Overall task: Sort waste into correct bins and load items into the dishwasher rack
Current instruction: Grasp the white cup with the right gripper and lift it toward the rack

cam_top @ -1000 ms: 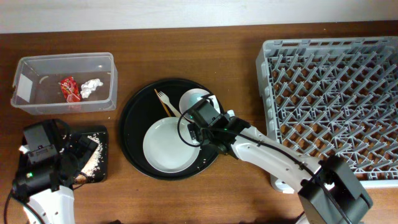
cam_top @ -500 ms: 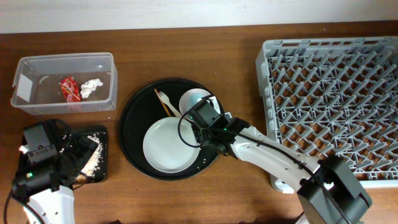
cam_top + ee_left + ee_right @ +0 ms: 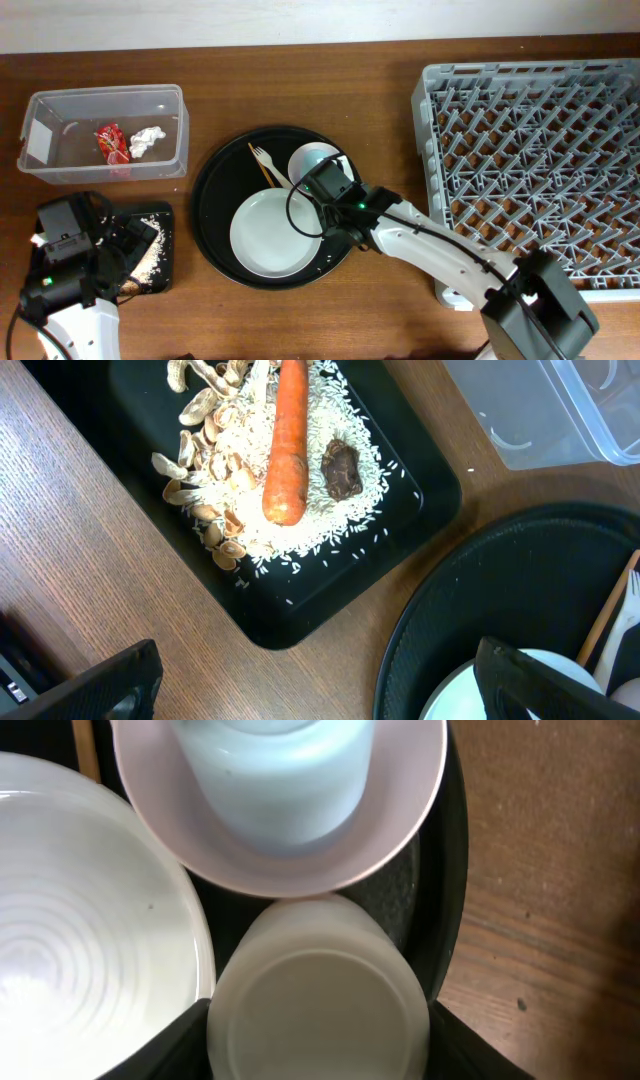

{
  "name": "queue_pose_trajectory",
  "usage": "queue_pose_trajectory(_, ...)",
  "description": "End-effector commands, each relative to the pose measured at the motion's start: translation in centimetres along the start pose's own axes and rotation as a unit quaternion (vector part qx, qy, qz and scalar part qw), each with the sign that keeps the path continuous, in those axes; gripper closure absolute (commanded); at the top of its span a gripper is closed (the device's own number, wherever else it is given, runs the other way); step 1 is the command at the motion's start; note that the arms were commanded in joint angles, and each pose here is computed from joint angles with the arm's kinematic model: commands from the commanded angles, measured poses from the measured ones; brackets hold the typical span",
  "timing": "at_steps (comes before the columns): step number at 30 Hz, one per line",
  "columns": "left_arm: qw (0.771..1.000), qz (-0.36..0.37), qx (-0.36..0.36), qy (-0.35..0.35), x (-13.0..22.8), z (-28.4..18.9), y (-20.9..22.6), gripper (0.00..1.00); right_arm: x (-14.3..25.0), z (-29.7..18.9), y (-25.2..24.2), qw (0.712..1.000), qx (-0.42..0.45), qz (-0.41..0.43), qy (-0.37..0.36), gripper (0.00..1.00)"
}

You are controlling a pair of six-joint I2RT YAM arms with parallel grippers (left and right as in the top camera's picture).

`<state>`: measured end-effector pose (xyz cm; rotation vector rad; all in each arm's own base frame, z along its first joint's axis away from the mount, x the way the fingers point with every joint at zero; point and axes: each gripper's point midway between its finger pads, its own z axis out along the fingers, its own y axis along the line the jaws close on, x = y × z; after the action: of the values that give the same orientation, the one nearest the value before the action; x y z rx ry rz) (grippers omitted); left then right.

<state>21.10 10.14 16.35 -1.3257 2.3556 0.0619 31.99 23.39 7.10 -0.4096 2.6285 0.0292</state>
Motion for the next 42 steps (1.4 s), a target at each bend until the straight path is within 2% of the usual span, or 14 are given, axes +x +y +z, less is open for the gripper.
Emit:
queue_pose_trajectory(1,1.0,-0.009,0.004,-0.013,-0.7,-0.6,-0.1,0.01,-2.8,-3.4,-1.0,0.999,0.01,0.016,-0.043,0.46)
queue_pose_trajectory(7,1.0,-0.008,0.004,-0.013,-0.7,-0.6,-0.1,0.01,-5.8,-8.6,-5.9,0.993,0.031,0.071,-0.084,0.45)
queue_pose_trajectory(9,1.0,-0.009,0.004,-0.013,-0.7,-0.6,-0.1,0.01,-7.2,-10.7,-9.4,0.987,0.047,0.111,-0.109,0.4)
queue_pose_trajectory(13,1.0,-0.008,0.004,-0.013,-0.7,-0.6,-0.1,0.01,-8.2,-14.7,-17.6,0.968,0.097,0.177,-0.153,0.39)
queue_pose_trajectory(18,1.0,-0.009,0.004,-0.013,-0.7,-0.6,-0.1,0.01,-5.8,-17.5,-28.4,0.932,0.182,0.265,-0.165,0.4)
queue_pose_trajectory(22,1.0,-0.008,0.004,-0.013,-0.7,-0.6,-0.1,0.01,-1.6,-19.1,-36.8,0.886,0.251,0.357,-0.154,0.4)
queue_pose_trajectory(26,1.0,-0.009,0.004,-0.013,-0.7,-0.6,-0.1,0.01,1.8,-19.2,-41.9,0.856,0.263,0.421,-0.147,0.39)
queue_pose_trajectory(27,1.0,-0.008,0.004,-0.013,-0.7,-0.6,-0.1,0.01,2.4,-18.7,-42.7,0.856,0.253,0.427,-0.143,0.39)
queue_pose_trajectory(31,1.0,-0.009,0.004,-0.013,-0.7,-0.6,-0.1,0.01,4.0,-15.7,-44.4,0.872,0.207,0.428,-0.113,0.21)
queue_pose_trajectory(33,1.0,-0.008,0.004,-0.013,-0.7,-0.6,-0.1,0.01,4.5,-14.2,-44.7,0.875,0.194,0.433,-0.098,0.16)
queue_pose_trajectory(37,1.0,-0.009,0.004,-0.013,-0.7,-0.6,-0.1,0.01,4.0,-13.4,-44.2,0.881,0.167,0.432,-0.099,0.03)
queue_pose_trajectory(42,1.0,-0.008,0.004,-0.013,-0.7,-0.6,-0.1,0.01,0.8,-16.8,-42.1,0.89,0.11,0.414,-0.154,0.01)
